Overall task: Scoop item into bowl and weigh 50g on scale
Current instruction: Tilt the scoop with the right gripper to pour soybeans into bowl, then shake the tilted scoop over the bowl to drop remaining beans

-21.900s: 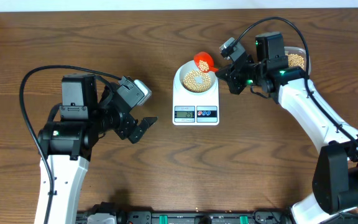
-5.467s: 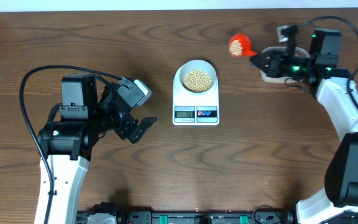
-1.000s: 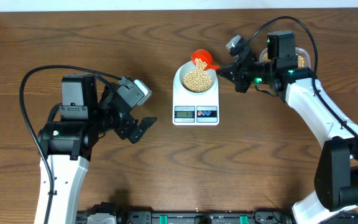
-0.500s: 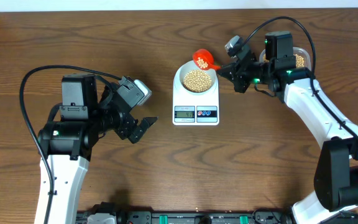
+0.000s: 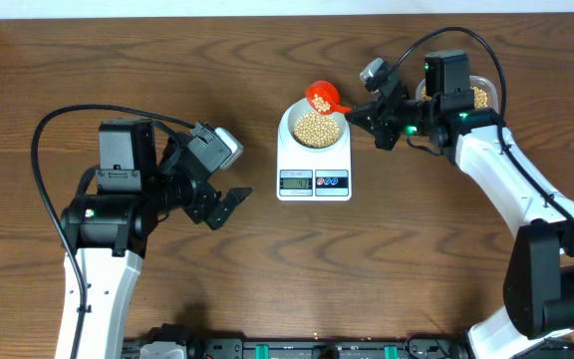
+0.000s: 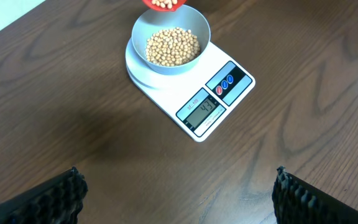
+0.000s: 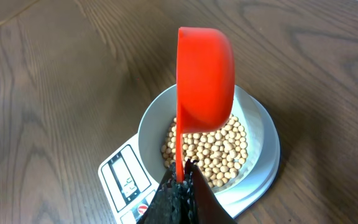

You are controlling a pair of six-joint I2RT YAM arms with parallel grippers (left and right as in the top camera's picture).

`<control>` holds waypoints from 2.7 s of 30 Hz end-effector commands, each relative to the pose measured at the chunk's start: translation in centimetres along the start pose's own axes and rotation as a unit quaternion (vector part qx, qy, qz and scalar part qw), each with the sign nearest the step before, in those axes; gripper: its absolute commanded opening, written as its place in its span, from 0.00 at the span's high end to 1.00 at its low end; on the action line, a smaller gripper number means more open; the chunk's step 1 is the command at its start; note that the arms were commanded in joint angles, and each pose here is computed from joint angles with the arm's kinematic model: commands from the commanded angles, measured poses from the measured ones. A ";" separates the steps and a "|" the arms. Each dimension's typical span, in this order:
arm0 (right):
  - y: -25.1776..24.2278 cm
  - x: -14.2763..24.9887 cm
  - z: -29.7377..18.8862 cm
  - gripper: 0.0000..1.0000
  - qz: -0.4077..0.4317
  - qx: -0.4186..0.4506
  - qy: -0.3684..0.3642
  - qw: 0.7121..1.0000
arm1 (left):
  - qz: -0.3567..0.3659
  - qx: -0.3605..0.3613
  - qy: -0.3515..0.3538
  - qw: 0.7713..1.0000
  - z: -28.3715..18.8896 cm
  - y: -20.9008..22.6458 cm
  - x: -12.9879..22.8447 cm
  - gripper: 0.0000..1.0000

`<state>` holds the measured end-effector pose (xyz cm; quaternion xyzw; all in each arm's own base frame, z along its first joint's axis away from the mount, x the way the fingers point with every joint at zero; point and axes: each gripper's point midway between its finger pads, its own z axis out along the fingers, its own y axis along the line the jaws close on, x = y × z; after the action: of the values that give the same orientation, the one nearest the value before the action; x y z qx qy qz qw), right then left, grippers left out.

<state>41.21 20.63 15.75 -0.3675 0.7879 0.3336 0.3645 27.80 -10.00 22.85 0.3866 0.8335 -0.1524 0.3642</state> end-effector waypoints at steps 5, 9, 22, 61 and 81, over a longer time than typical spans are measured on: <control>0.5 0.0 0.1 0.99 0.005 -0.015 -0.003 1.000 | 0.009 -0.005 -0.006 1.000 -0.4 0.3 -0.5 0.02; 0.5 0.0 0.1 0.99 0.005 -0.015 -0.003 1.000 | 0.009 -0.005 -0.006 1.000 -0.4 0.3 -0.5 0.02; -1.4 1.2 0.4 0.99 -0.029 0.049 0.032 0.998 | 0.009 -0.005 -0.006 1.000 -0.4 0.3 -0.5 0.02; -0.5 0.1 0.3 0.99 -0.092 0.069 0.038 0.993 | 0.009 -0.005 -0.006 1.000 -0.4 0.3 -0.5 0.02; -0.8 -0.5 0.4 0.99 -0.116 0.109 0.047 0.986 | 0.009 -0.005 -0.006 1.000 -0.4 0.3 -0.5 0.02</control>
<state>42.40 20.47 14.37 -0.4199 0.8000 0.1896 0.3843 27.80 -10.00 22.85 0.3866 0.8335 -0.1524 0.3642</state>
